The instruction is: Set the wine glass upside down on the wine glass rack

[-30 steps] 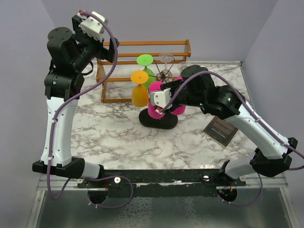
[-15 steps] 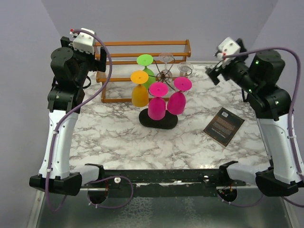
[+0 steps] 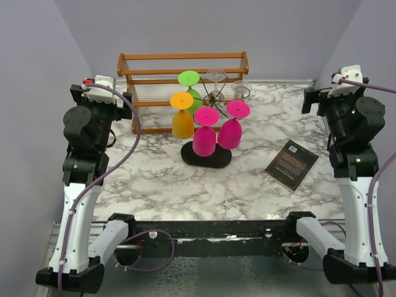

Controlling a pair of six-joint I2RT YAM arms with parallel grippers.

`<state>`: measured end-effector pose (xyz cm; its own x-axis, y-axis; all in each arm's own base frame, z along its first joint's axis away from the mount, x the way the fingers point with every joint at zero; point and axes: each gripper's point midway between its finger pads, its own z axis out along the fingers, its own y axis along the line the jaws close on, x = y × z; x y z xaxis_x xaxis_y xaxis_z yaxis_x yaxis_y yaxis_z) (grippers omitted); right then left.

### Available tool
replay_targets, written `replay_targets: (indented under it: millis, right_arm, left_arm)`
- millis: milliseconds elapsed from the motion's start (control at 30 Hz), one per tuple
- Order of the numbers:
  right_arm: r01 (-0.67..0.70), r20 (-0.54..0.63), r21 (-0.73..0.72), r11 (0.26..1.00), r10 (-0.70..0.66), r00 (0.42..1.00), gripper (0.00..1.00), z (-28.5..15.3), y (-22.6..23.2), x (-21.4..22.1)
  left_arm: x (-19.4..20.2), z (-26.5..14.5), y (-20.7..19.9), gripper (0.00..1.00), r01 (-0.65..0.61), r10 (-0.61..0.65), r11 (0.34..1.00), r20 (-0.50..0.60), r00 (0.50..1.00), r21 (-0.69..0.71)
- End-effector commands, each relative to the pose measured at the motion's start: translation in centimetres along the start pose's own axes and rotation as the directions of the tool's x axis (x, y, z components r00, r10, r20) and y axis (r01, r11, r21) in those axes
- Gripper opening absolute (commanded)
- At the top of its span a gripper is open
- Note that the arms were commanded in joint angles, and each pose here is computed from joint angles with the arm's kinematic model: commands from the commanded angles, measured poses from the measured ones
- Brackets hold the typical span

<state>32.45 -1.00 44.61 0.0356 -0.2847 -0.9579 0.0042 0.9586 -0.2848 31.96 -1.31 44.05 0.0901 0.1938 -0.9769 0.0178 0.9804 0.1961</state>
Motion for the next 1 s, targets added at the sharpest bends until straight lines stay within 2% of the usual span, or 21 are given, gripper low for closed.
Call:
replay_targets:
  millis: [0, 300, 467, 667, 967]
  right_arm:
    - [-0.074, 0.089, 0.062, 0.995, 0.069, 0.994, 1.0, -2.1, -0.7, -0.6]
    - [-0.012, 0.053, 0.048, 0.999, 0.009, 0.999, 1.0, -4.3, -0.3, 1.6]
    - [-0.055, 0.005, 0.068, 0.996, 0.054, 0.999, 1.0, -3.9, -0.6, 2.6]
    - [-0.08, -0.042, 0.002, 0.997, 0.081, 0.996, 1.0, -3.1, 0.3, 4.0]
    - [-0.074, -0.05, -0.045, 0.996, 0.071, 0.996, 1.0, -3.9, 1.1, 3.7]
  left_arm:
    - [1.3, -1.7, 0.5, 0.99, 0.011, -0.011, 0.999, 0.015, 1.0, -0.04]
    - [4.4, -3.4, 0.3, 0.99, 0.059, -0.061, 0.997, -0.044, 0.997, -0.055]
    - [4.5, -4.1, 1.4, 0.99, 0.086, -0.094, 0.99, -0.066, 0.993, -0.115]
    - [4.7, -4.2, 2.9, 0.99, 0.084, -0.103, 0.979, -0.097, 0.99, -0.187]
    - [5.8, -4.4, 2.6, 0.99, 0.061, -0.084, 0.985, -0.135, 0.987, -0.163]
